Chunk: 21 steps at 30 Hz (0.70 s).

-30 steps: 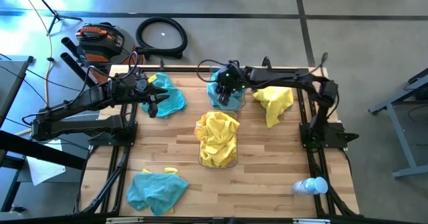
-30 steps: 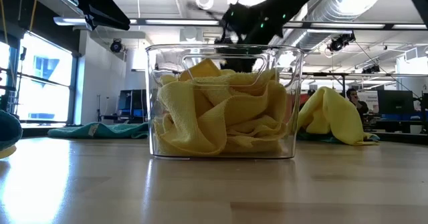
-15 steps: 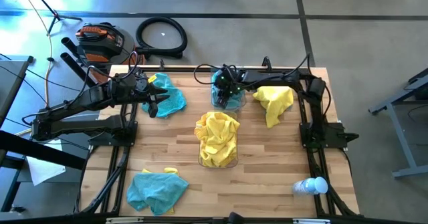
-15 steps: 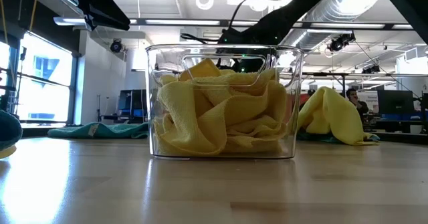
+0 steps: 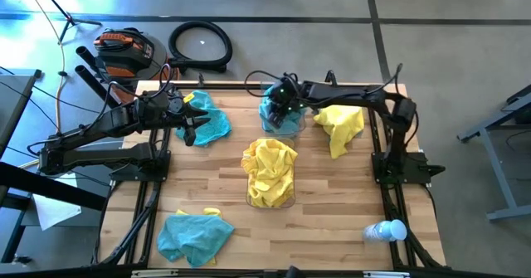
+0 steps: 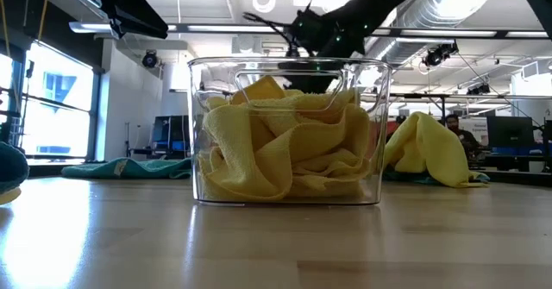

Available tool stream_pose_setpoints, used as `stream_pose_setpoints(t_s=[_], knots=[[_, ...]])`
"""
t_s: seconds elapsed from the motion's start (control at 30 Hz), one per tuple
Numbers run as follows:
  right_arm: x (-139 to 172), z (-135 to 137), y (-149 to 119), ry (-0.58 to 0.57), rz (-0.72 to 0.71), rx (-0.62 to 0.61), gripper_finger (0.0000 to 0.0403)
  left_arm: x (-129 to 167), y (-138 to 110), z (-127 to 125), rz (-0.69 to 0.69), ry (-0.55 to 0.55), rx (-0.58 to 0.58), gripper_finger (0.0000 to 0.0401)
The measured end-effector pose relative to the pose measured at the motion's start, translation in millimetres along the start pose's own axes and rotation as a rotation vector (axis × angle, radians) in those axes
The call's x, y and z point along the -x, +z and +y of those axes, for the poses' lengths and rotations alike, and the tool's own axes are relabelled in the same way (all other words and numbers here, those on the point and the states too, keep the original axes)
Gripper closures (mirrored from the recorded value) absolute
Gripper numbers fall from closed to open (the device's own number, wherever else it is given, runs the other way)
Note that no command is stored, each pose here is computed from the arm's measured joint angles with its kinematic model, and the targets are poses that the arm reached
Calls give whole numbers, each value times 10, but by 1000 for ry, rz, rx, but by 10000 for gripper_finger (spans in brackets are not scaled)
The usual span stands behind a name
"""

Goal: Sort microfiber towel by color & place in baskets
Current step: Put the blue towel into the top transparent bin

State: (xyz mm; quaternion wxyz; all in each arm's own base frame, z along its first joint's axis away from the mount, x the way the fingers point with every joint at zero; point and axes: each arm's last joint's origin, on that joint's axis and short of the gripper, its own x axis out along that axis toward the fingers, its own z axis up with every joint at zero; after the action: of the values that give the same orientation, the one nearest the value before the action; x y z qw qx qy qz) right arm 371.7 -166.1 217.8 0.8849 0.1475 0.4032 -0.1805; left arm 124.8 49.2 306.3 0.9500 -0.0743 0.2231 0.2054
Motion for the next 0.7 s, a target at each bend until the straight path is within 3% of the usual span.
stream_pose_setpoints(t_s=[0.3,0.7], knots=[[297,27,53,-1,-16,-51,290,-1,0,0,1,2,-2,296],[943,107,-29,-114,37,-165,290,-1,0,10,-2,33,4,296]])
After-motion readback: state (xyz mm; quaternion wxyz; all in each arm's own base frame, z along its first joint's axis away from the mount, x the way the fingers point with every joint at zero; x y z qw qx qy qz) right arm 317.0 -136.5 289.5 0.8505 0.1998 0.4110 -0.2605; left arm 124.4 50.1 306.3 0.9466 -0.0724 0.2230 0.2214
